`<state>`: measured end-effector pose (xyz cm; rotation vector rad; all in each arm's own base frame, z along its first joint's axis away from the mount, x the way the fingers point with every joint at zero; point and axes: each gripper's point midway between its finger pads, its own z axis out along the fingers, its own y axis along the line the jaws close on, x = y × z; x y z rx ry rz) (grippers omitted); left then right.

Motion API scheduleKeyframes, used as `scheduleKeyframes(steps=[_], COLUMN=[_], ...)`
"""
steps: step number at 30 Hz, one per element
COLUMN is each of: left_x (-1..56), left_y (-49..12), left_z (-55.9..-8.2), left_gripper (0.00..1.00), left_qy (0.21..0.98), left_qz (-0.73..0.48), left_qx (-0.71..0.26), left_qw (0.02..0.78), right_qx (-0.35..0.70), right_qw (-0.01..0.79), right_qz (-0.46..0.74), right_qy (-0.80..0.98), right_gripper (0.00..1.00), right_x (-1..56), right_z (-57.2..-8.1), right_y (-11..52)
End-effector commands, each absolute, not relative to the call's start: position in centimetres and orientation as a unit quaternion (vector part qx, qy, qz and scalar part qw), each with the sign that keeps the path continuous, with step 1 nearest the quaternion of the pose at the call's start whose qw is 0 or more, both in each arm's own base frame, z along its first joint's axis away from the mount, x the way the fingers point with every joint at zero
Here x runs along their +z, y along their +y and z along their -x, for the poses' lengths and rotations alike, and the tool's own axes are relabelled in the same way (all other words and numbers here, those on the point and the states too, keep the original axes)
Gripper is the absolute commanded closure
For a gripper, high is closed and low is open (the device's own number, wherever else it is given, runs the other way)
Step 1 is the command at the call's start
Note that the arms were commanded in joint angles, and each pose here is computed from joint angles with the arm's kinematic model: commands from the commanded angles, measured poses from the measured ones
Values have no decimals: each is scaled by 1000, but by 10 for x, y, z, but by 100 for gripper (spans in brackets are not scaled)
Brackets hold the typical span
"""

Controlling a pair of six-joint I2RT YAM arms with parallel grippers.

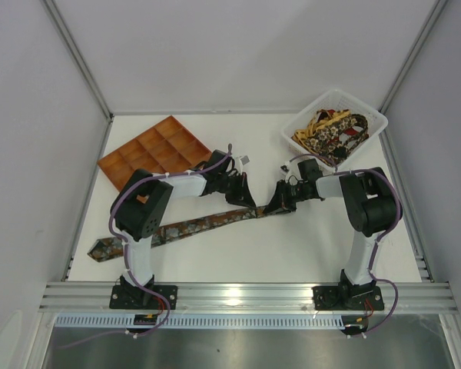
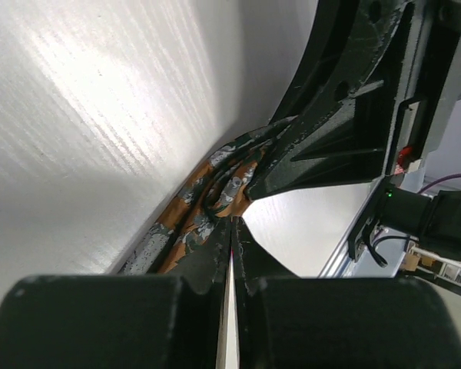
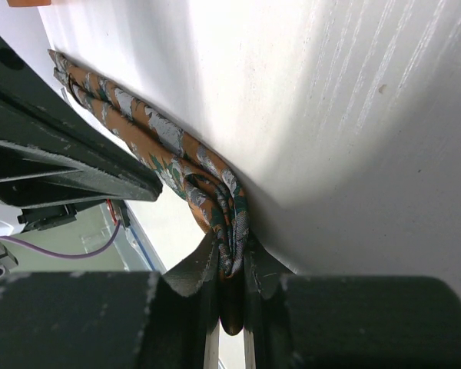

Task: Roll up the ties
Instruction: Roll the tie

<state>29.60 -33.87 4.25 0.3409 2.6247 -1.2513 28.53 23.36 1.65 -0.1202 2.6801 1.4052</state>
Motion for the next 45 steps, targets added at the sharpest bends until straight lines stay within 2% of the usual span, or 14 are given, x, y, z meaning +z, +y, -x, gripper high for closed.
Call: scheduleKeyframes(steps=[1, 14, 15, 17, 19, 21, 26, 29, 34, 38, 39, 45], left_x=[63, 26, 23, 19, 15, 13, 7, 7, 12, 23, 30, 49], left_y=[-350, -352, -352, -351, -349, -347, -344, -344, -345, -346, -347, -335], left_z=[-298, -292, -291, -291, -290, -289, -285, -285, -286, -288, -289, -290], left_gripper=[94, 94, 94, 94, 94, 94, 94, 94, 95, 94, 94, 91], left_qy=[873, 886, 887, 889, 891, 892, 895, 895, 893, 889, 887, 894], left_qz=[-121, -117, -116, -115, -114, -114, -113, -113, -114, -117, -119, -129], left_qx=[-458, -441, -439, -436, -432, -429, -425, -424, -427, -433, -435, -409], left_qw=[117, 88, 85, 83, 81, 80, 75, 77, 80, 89, 96, 128], right_qx=[433, 438, 437, 437, 439, 440, 442, 441, 416, 379, 362, 300], right_qw=[60, 64, 66, 65, 65, 69, 67, 62, 62, 67, 78, 51], right_qz=[36, 40, 41, 39, 38, 43, 42, 44, 42, 31, 33, 30], right_qy=[899, 896, 896, 896, 895, 894, 893, 894, 906, 922, 928, 952], right_gripper=[100, 99, 90, 80, 66, 57, 54, 55, 68, 90, 98, 100], right_x=[4, 10, 10, 9, 9, 9, 6, 4, 0, 3, 4, 11], right_z=[-281, -285, -285, -285, -286, -286, -285, -283, -284, -285, -291, -276], right_y=[225, 228, 229, 229, 232, 236, 246, 249, 246, 238, 235, 223])
